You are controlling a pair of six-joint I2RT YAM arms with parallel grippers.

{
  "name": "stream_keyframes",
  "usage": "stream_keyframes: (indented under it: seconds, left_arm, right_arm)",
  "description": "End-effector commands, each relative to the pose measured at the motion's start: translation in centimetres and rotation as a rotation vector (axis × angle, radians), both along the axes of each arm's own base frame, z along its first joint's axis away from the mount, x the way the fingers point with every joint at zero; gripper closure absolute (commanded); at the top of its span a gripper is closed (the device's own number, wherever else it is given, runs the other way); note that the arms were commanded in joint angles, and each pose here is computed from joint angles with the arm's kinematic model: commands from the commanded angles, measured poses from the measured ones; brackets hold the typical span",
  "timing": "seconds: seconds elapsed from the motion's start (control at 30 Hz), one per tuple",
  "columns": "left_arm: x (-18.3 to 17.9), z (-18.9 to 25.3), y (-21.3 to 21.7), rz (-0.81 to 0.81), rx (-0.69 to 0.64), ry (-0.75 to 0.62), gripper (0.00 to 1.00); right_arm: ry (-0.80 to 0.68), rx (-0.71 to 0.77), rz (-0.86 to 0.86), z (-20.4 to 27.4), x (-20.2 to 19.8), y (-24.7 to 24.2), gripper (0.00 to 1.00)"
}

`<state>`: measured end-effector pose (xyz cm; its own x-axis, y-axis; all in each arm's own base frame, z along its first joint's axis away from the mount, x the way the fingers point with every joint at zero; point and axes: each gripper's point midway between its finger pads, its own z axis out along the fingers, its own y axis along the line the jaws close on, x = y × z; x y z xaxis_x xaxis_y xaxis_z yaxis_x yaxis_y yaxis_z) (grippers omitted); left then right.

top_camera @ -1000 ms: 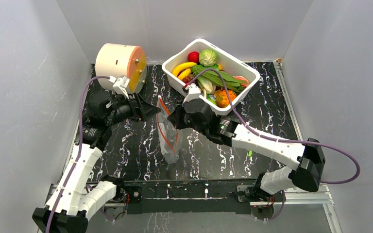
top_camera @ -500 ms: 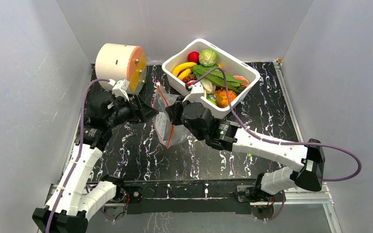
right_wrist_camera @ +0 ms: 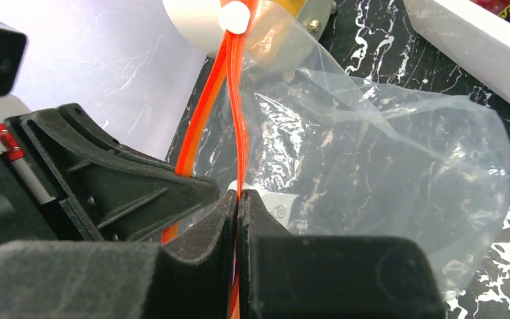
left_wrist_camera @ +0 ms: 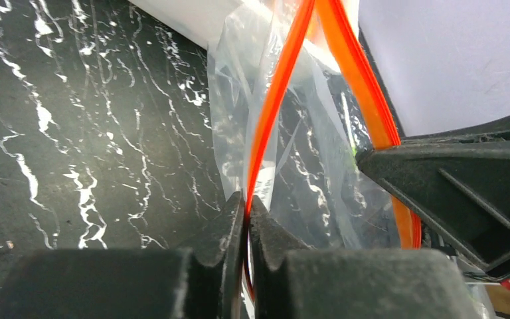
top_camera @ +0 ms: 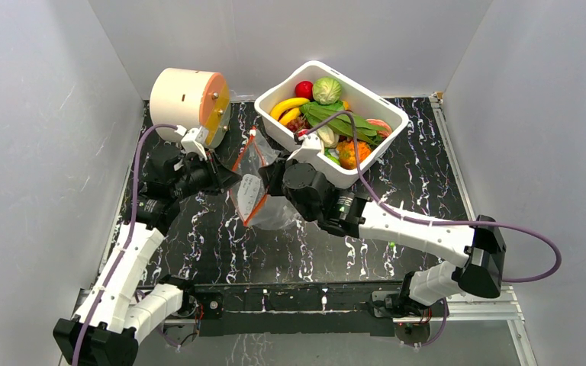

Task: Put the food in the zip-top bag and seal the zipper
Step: Open the zipper of the food storage bag at the center of the board.

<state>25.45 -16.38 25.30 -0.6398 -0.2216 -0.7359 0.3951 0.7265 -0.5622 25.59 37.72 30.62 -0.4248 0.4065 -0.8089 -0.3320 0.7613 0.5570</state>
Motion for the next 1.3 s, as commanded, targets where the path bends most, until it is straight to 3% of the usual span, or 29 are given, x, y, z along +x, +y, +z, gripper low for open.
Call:
stream_keyframes:
  seconds: [0.0, 0.43, 0.7, 0.97, 1.07, 1.27]
  left_arm:
    - [0.4, 0.6, 1.1, 0.044, 0.064, -0.050, 0.99]
    - [1.7, 2.7, 6.6, 0.208, 0.346, -0.361, 1.00]
    - [1.3, 0.2, 5.2, 0.102, 0.340, -0.337, 1.00]
    - [1.0, -1.1, 4.6, 0.056, 0.336, -0.355, 1.00]
    - [0.8, 0.9, 5.5, 0.064, 0.398, -0.490, 1.00]
    - [1.8, 2.6, 7.0, 0.129, 0.484, -0.581, 1.00]
  right_arm:
    - [-0.005, 0.025, -0.047, 0.2, 0.5, -0.3, 1.00]
    - [0.107, -0.108, -0.197, -7.5, 0.0, -5.9, 1.00]
    - [0.106, -0.082, -0.114, -7.7, -0.6, -4.6, 0.99]
    - [0.032, -0.171, 0.122, -4.9, -2.3, -2.1, 0.66]
    - [-0.029, -0.188, 0.264, 0.1, -4.0, -1.6, 0.46]
    - [-0.152, -0.373, 0.210, 3.8, -2.6, -5.1, 0.32]
